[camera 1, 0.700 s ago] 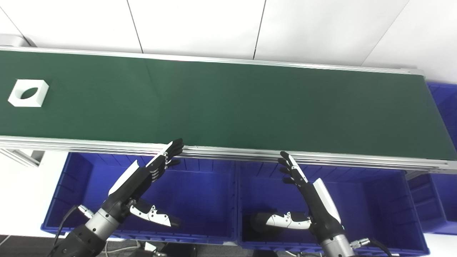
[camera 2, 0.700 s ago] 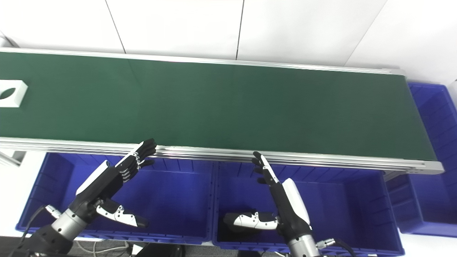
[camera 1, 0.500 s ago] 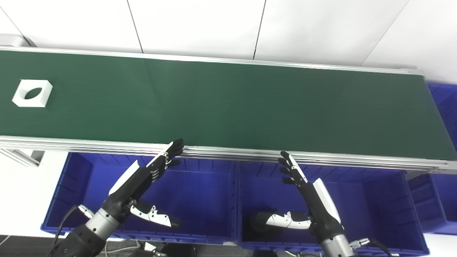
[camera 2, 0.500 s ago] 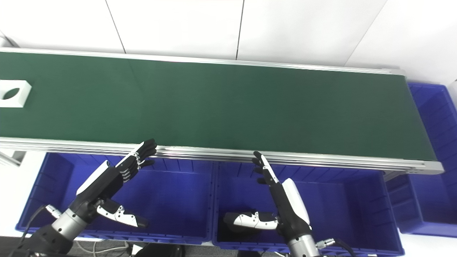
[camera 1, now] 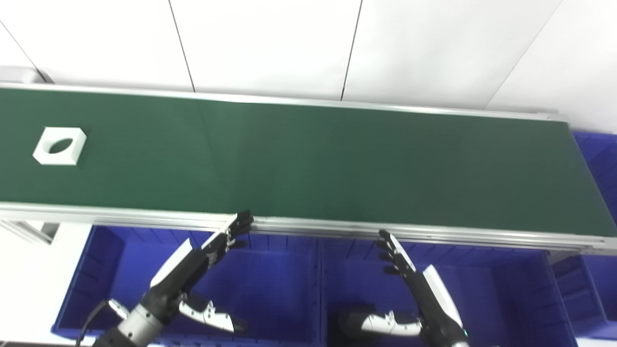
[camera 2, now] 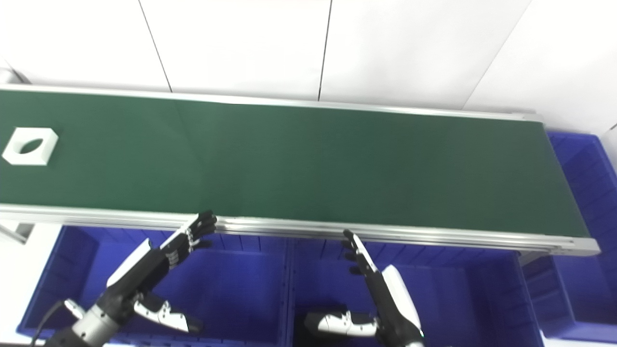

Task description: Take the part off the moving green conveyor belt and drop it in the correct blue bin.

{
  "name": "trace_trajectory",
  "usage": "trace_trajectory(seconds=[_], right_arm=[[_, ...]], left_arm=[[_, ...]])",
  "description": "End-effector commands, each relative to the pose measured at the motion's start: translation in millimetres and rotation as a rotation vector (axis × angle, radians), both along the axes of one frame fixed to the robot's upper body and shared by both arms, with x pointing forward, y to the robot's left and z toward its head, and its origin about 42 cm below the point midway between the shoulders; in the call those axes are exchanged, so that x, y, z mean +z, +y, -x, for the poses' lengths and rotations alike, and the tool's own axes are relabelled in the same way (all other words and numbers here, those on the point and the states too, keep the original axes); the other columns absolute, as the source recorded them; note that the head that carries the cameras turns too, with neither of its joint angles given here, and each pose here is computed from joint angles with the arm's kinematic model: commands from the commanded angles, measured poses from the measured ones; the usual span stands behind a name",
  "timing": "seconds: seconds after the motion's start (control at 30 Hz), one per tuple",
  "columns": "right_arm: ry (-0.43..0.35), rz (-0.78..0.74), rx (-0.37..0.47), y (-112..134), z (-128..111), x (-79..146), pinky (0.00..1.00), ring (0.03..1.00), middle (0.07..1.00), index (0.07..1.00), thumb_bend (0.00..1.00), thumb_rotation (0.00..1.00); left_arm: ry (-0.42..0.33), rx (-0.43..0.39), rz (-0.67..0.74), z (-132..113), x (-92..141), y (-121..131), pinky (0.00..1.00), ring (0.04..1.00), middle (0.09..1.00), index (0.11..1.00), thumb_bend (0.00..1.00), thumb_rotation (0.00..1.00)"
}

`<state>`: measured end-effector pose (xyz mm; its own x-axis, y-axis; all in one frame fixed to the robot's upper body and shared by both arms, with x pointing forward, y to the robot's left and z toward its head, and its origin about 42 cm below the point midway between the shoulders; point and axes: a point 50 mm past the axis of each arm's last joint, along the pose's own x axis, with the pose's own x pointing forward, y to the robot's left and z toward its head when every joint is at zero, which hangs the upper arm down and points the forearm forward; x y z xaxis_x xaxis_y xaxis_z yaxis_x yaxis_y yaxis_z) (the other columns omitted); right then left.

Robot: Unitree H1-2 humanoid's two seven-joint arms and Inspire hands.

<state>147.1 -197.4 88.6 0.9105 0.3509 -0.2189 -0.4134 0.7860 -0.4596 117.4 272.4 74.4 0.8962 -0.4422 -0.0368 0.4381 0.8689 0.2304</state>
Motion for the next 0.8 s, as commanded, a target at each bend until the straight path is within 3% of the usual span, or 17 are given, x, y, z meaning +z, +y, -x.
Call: trace_trajectory(seconds=[0.0, 0.77], right_arm=[[-0.077, -0.034, 0.022, 1.4, -2.2, 9.4, 0.79, 0.881, 0.925, 0.980, 0.92, 0.36], [-0.110, -0.034, 0.006, -6.6, -3.8, 18.4, 0.82, 0.882, 0.932, 0.985, 0.90, 0.32]], left_arm=[[-0.042, -0.007, 0.004, -2.0, 6.7, 1.1, 0.90, 0.969, 0.984, 1.000, 0.96, 0.13], [-0.061, 0.012, -0.011, -2.8, 15.1, -4.1, 0.89, 0.960, 0.983, 1.000, 0.95, 0.12]])
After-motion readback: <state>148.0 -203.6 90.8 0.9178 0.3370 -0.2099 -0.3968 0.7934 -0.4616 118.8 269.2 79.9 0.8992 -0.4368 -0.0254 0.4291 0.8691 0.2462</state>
